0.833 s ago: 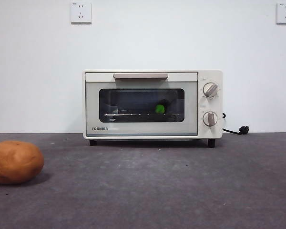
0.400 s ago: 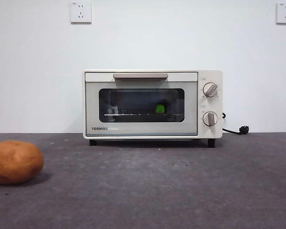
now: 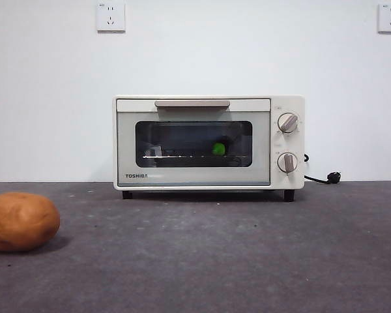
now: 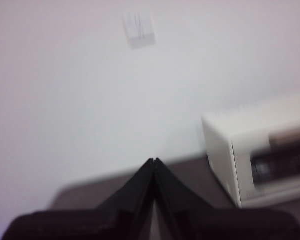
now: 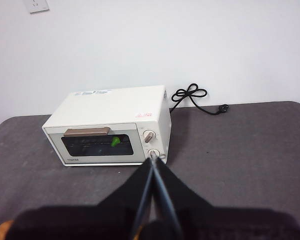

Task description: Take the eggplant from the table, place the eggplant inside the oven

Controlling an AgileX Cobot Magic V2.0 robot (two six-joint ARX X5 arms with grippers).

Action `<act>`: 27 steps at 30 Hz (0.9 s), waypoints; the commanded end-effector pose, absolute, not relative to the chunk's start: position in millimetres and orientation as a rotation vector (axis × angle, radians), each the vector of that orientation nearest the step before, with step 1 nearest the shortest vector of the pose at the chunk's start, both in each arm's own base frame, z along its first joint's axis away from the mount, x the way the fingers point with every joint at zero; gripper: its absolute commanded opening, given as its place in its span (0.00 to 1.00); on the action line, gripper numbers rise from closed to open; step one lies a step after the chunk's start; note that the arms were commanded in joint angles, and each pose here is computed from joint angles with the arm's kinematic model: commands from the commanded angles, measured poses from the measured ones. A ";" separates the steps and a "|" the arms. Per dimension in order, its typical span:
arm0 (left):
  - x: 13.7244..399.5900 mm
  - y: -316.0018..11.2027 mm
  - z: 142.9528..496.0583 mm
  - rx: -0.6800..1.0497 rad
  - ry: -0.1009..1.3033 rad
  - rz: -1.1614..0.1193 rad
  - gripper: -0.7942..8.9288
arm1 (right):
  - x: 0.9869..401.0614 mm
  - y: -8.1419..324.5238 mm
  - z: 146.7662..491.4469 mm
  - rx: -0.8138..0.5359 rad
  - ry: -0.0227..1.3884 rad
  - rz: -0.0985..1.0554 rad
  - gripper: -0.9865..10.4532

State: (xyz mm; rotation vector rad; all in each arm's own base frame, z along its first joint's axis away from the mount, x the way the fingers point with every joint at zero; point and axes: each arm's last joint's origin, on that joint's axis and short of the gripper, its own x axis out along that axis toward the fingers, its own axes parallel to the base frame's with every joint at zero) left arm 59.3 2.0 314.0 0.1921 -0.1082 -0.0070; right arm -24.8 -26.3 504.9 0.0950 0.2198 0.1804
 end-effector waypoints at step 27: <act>94.4 7.6 150.7 -0.111 0.195 0.077 0.08 | -23.0 -25.3 502.2 0.090 0.250 0.173 0.09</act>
